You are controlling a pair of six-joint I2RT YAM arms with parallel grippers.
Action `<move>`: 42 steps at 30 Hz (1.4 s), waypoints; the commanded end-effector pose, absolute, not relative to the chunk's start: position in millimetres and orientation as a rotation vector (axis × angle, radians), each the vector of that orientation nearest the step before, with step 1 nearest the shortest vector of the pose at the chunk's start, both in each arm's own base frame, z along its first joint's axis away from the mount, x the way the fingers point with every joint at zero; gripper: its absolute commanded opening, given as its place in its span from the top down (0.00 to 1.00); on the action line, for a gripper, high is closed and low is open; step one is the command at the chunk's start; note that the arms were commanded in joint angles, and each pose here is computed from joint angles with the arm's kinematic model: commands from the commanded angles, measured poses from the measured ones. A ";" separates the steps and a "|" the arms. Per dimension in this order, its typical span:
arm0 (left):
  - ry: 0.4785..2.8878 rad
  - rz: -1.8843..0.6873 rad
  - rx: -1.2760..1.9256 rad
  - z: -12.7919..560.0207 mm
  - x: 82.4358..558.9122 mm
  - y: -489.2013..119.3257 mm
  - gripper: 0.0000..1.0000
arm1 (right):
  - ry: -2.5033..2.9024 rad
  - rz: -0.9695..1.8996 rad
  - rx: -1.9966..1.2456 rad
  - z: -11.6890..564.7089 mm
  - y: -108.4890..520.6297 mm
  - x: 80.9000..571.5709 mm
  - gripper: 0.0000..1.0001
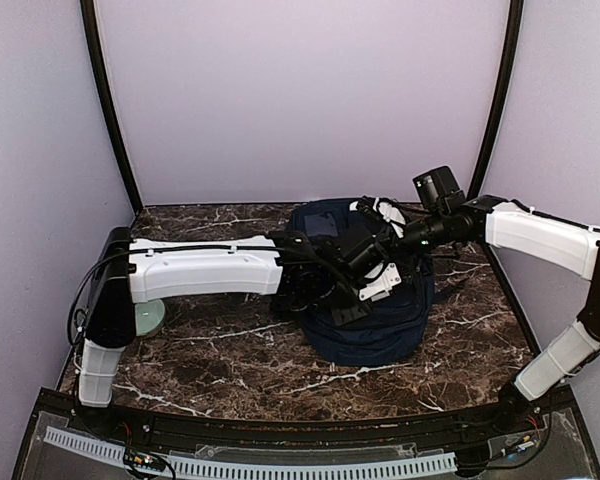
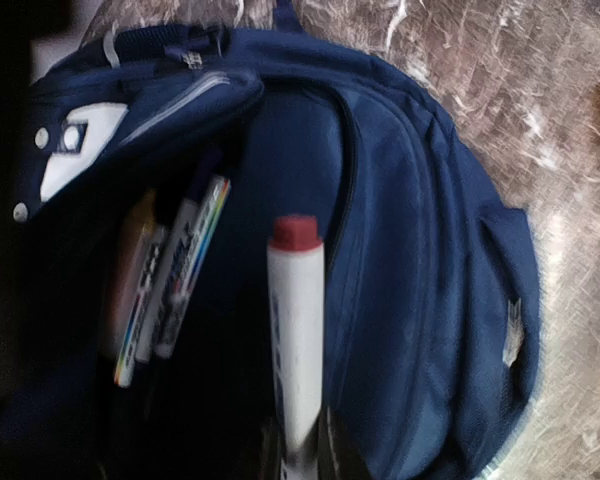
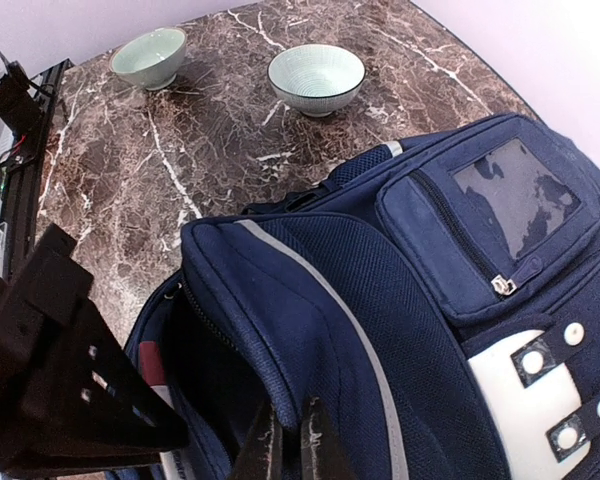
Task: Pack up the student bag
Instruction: Place the pen in the upper front pocket of the bag.
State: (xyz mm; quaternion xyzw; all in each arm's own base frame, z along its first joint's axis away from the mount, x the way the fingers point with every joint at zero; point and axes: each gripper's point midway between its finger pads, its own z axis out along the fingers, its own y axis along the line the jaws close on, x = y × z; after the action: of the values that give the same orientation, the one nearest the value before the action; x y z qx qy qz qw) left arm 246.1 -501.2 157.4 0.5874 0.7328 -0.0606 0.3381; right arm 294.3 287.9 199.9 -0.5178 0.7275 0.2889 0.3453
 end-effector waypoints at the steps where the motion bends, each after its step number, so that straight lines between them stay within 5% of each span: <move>1: 1.790 0.250 1.551 154.1 289.8 -484.0 0.98 | 1.759 0.770 -1.313 242.2 294.3 294.6 1.00; 16: 1.582 0.583 1.591 113.8 345.9 -499.1 0.98 | 1.768 0.795 -1.321 237.1 296.5 293.3 1.00; 22: 1.550 0.627 1.547 119.8 358.1 -502.5 0.81 | 1.765 0.797 -1.323 237.9 296.2 292.3 1.00; 33: 1.550 0.465 1.455 194.0 300.2 -498.8 0.51 | 1.782 0.767 -1.329 229.8 294.7 297.5 1.00; 42: 1.566 0.276 1.435 216.8 207.1 -460.1 0.49 | 1.825 0.695 -1.361 215.2 290.0 304.6 1.00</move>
State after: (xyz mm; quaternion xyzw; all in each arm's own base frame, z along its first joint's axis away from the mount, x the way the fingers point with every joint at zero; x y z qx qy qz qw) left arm 245.7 -483.9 179.8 0.6239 0.6183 0.1698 0.4468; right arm 293.9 287.0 198.3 -0.5195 0.7281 0.2868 0.3430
